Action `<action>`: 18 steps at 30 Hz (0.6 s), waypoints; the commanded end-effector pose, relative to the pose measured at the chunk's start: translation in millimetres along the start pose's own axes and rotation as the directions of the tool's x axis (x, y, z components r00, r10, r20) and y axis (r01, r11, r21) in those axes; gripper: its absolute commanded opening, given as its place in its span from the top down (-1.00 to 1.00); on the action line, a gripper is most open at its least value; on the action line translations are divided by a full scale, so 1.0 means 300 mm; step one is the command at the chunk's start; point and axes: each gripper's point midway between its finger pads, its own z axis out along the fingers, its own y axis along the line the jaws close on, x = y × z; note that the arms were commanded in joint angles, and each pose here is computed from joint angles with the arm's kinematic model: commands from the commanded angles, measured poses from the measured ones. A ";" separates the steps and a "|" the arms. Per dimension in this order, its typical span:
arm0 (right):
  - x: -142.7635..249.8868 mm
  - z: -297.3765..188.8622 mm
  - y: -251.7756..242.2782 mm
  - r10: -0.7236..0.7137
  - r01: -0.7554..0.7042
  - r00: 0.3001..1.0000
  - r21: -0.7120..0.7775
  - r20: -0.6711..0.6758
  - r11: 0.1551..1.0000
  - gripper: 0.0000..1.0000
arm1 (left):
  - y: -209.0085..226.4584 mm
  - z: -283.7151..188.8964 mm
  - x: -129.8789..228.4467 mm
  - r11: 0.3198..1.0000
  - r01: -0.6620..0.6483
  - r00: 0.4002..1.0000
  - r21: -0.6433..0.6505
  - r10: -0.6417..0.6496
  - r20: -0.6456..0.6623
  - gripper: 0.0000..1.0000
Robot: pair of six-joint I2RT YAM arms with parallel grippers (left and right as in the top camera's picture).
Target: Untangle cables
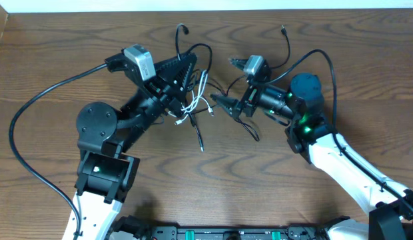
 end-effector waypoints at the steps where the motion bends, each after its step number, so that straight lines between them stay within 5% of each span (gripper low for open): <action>1: 0.011 0.018 0.025 -0.026 0.026 1.000 -0.011 -0.003 1.000 -0.99 | -0.062 0.000 -0.052 0.998 -0.007 1.000 0.054 0.005 0.029 0.85; 18: -0.066 0.058 0.109 -0.089 0.093 0.992 -0.037 0.088 0.995 -0.96 | -0.139 0.012 -0.035 0.975 0.182 0.983 0.128 -0.183 -0.003 0.85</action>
